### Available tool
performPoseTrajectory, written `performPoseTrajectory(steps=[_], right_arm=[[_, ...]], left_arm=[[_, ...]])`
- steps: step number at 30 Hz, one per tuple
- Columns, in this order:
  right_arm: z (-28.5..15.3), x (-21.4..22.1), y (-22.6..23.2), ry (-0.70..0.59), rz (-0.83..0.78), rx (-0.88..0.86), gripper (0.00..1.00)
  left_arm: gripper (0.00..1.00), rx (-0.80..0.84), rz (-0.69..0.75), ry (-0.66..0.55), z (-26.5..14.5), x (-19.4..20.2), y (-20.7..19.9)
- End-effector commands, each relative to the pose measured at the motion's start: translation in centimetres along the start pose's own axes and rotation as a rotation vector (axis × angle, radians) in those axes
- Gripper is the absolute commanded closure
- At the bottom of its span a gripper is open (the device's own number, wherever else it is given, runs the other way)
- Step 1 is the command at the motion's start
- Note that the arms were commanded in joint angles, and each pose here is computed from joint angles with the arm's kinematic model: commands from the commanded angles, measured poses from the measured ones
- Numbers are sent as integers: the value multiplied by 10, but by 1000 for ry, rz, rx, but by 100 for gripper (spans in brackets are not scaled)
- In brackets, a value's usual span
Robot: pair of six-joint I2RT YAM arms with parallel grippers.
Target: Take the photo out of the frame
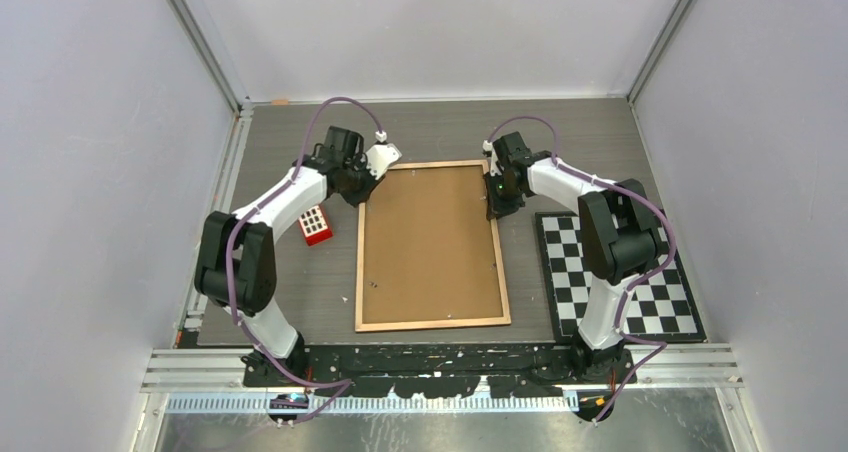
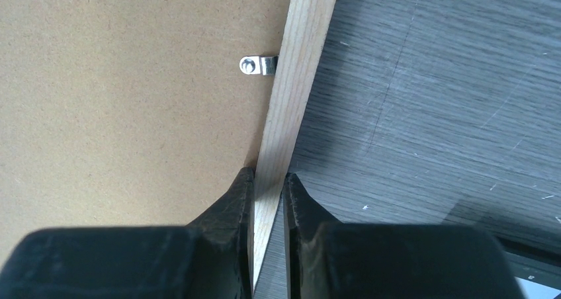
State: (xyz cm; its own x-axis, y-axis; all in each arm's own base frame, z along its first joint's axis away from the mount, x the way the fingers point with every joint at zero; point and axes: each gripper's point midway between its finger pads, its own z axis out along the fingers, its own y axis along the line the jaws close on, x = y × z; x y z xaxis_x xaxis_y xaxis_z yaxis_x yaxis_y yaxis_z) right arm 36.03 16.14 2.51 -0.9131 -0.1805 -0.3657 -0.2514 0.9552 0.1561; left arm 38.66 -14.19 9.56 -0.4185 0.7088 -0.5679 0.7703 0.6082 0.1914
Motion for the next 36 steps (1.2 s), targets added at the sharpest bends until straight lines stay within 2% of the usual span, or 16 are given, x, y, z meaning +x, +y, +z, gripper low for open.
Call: performPoseTrajectory(steps=[1,9,22,28,36], right_arm=[[14,62,-4,229,-76,7,99],[16,62,-3,232,-76,1,100],[14,67,3,232,-136,-19,99],[13,77,14,241,-156,-34,100],[12,79,16,243,-127,-26,99]], left_arm=[[100,125,-25,-26,-3,-9,-23],[100,131,-94,-50,-12,-22,-25],[100,16,-179,-141,-28,-62,9],[100,-17,-193,-175,-19,-83,27],[100,0,-208,-194,10,-108,29]])
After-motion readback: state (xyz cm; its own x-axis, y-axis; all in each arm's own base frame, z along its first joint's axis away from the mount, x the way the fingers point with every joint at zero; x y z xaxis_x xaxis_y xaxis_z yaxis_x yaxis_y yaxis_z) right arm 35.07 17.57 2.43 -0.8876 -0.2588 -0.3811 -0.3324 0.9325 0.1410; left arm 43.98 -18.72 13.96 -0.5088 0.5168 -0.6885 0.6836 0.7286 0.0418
